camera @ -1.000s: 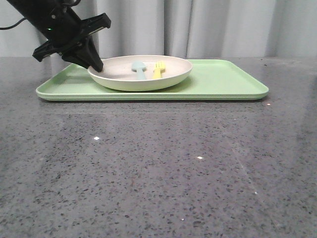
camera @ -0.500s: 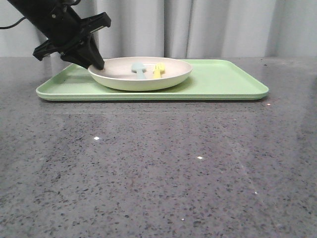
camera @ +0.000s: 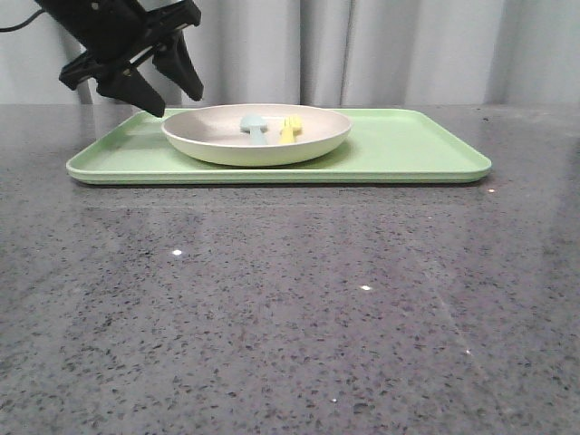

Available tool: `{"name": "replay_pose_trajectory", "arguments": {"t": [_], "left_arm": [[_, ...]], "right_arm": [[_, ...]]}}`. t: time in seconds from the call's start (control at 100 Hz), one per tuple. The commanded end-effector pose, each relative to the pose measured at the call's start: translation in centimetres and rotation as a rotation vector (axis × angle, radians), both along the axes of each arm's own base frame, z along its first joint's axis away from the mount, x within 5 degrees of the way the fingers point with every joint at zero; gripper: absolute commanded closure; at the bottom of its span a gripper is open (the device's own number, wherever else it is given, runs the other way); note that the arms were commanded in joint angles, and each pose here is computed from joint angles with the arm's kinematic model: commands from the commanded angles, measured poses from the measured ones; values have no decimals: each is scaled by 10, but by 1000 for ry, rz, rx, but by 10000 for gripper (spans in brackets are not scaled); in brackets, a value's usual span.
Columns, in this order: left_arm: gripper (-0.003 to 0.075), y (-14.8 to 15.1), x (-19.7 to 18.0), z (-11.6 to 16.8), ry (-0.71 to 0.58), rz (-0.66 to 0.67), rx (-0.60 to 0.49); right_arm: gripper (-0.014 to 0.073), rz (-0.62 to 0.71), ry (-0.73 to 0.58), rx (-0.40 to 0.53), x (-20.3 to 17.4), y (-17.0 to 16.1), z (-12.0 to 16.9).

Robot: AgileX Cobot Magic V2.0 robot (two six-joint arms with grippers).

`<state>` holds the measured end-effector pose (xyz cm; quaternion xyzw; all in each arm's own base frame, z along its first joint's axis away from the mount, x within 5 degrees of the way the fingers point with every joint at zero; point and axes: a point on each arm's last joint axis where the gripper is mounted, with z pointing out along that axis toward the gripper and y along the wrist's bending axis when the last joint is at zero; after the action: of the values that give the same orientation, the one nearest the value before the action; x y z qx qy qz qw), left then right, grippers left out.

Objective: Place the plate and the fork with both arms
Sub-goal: 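Lower the plate onto the tray and open the left gripper, then withdraw the left gripper away from the plate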

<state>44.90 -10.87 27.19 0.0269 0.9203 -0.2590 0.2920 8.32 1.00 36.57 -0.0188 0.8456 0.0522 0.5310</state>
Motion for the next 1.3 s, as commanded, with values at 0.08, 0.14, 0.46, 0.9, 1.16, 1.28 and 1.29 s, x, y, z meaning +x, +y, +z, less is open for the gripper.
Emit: {"name": "replay_pose_trajectory", "arguments": {"t": [0.08, 0.14, 0.46, 0.9, 1.16, 1.28, 1.29], "left_arm": [[325, 19, -22, 70, -158, 9, 32], [325, 26, -29, 81, -175, 7, 63], [333, 49, -95, 142, -333, 33, 190], [333, 81, -203, 126, -416, 131, 308], [333, 104, -260, 90, -397, 247, 330], [333, 106, -287, 75, -407, 270, 332], [333, 106, -288, 72, -406, 271, 332]], "right_arm": [[137, -10, -92, -8, 3, -1, 16], [137, -9, -80, -9, 2, -1, 14], [137, -6, -61, -5, 2, -1, 13], [137, -6, -61, -5, 2, -1, 13], [137, -6, -61, -5, 2, -1, 13], [137, -6, -61, -5, 2, -1, 13], [137, -6, -61, -5, 2, -1, 13]]}}
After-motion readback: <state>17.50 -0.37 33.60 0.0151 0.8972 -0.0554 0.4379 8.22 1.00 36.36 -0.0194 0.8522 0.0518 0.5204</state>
